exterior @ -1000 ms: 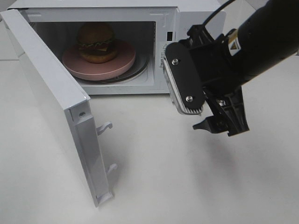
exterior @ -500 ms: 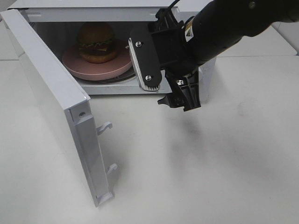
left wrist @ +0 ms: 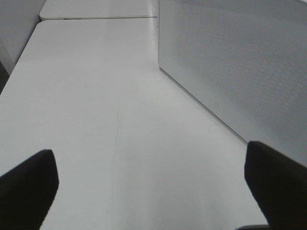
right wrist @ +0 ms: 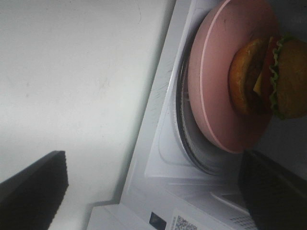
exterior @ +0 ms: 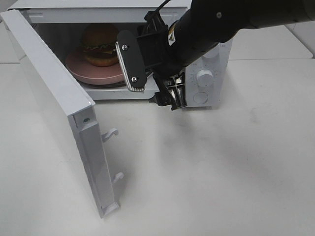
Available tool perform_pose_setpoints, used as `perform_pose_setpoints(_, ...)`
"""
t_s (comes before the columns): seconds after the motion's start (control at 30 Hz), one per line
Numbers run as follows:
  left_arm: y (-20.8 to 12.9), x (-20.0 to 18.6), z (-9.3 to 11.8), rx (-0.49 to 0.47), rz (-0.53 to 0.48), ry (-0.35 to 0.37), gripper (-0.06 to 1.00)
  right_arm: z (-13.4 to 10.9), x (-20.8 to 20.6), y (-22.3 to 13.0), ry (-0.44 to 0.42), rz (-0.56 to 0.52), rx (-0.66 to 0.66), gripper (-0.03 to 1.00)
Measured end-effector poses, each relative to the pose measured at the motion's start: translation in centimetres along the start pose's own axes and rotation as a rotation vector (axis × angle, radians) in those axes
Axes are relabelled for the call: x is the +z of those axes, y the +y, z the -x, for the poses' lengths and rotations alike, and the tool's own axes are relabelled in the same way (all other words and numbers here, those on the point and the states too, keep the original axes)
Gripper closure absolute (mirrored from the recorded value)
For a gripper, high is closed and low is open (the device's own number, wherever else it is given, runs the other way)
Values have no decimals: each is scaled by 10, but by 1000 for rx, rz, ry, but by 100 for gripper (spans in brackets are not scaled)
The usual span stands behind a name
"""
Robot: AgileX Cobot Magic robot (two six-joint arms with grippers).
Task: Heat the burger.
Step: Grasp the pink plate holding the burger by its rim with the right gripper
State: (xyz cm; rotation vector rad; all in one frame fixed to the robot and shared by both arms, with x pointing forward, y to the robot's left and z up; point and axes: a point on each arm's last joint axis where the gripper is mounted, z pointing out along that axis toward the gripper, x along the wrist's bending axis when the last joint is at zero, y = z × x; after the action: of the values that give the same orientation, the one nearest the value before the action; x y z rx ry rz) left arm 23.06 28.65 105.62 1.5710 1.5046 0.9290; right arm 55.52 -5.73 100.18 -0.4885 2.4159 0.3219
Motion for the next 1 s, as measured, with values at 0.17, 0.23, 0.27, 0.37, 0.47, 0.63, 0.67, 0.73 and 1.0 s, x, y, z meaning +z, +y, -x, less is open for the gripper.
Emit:
perform_pose_setpoints(0.17, 0, 0, 0, 0, 0, 0, -3, 8, 14, 3, -5, 0, 13, 5)
perform_pose_setpoints(0.23, 0, 0, 0, 0, 0, 0, -3, 12, 27, 4, -3, -9, 14, 7)
perform_pose_setpoints(0.27, 0, 0, 0, 0, 0, 0, -3, 12, 27, 4, -3, -9, 14, 7)
perform_pose_setpoints(0.37, 0, 0, 0, 0, 0, 0, -3, 15, 35, 5, -5, -17, 21, 7)
perform_pose_setpoints(0.47, 0, 0, 0, 0, 0, 0, -3, 21, 42, 6, -8, -22, 32, 8)
perform_pose_setpoints(0.63, 0, 0, 0, 0, 0, 0, -3, 28, 55, 8, -5, -29, 36, 9)
perform_pose_setpoints(0.67, 0, 0, 0, 0, 0, 0, -3, 30, 62, 10, -4, -28, 35, 9)
perform_pose_setpoints(0.73, 0, 0, 0, 0, 0, 0, -3, 30, 69, 13, 5, -30, 36, 10)
perform_pose_setpoints(1.0, 0, 0, 0, 0, 0, 0, -3, 35, 95, 18, 11, -32, 49, 11)
